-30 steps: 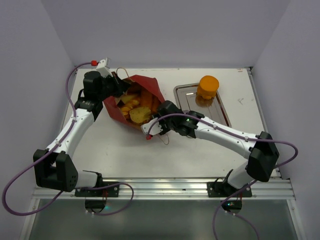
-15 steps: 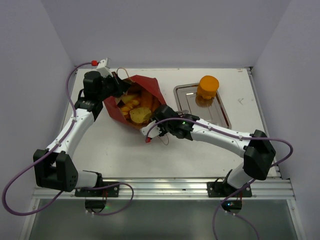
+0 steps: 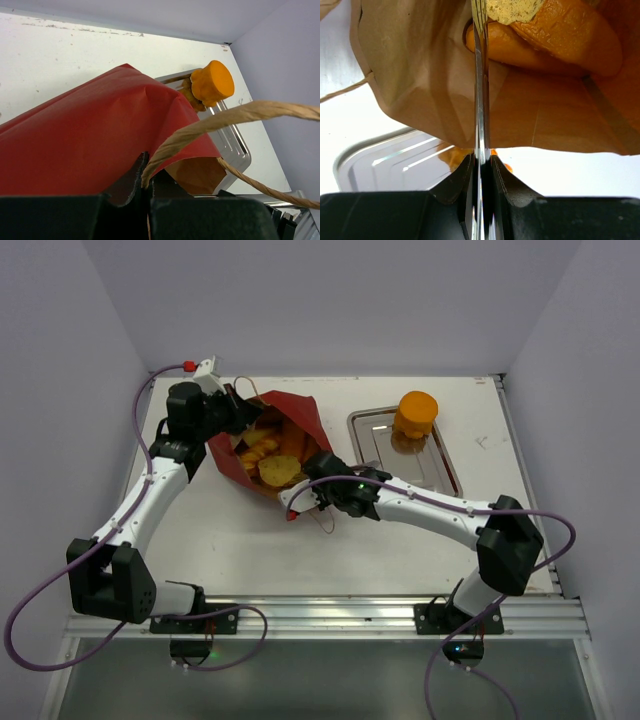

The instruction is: Take the fake bread out of the paper bag

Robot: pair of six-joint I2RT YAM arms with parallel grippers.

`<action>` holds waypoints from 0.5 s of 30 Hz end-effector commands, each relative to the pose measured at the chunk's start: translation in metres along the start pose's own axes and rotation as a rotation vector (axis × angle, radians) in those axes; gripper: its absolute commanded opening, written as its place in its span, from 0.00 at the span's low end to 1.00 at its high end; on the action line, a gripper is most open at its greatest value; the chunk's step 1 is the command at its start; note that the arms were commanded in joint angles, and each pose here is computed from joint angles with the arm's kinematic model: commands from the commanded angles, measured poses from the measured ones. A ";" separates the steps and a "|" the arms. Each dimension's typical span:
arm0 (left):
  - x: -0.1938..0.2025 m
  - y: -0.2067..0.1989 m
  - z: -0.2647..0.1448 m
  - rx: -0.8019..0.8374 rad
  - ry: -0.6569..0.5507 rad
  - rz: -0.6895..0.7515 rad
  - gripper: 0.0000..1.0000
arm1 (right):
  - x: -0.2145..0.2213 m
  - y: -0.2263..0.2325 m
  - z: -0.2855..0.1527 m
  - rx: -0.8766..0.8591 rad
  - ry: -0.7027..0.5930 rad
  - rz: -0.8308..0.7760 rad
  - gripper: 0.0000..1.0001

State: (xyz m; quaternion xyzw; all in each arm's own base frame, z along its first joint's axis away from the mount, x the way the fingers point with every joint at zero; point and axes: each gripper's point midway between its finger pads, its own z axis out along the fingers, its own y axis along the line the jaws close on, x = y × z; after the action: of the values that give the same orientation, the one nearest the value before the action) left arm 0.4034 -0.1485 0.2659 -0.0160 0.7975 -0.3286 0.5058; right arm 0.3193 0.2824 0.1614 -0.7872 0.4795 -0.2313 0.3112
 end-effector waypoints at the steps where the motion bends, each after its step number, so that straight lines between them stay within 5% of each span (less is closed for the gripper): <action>1: -0.023 -0.015 -0.004 0.049 -0.055 0.038 0.00 | 0.001 -0.031 -0.028 0.104 -0.036 0.134 0.00; 15: -0.023 -0.006 -0.003 0.004 -0.055 0.058 0.00 | 0.011 -0.037 -0.077 0.125 -0.153 0.291 0.00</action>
State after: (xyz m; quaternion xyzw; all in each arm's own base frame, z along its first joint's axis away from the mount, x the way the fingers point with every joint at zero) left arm 0.4054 -0.1448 0.2642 -0.0132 0.7992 -0.3152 0.5117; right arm 0.2979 0.2637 0.2167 -0.7301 0.5335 -0.1774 0.3884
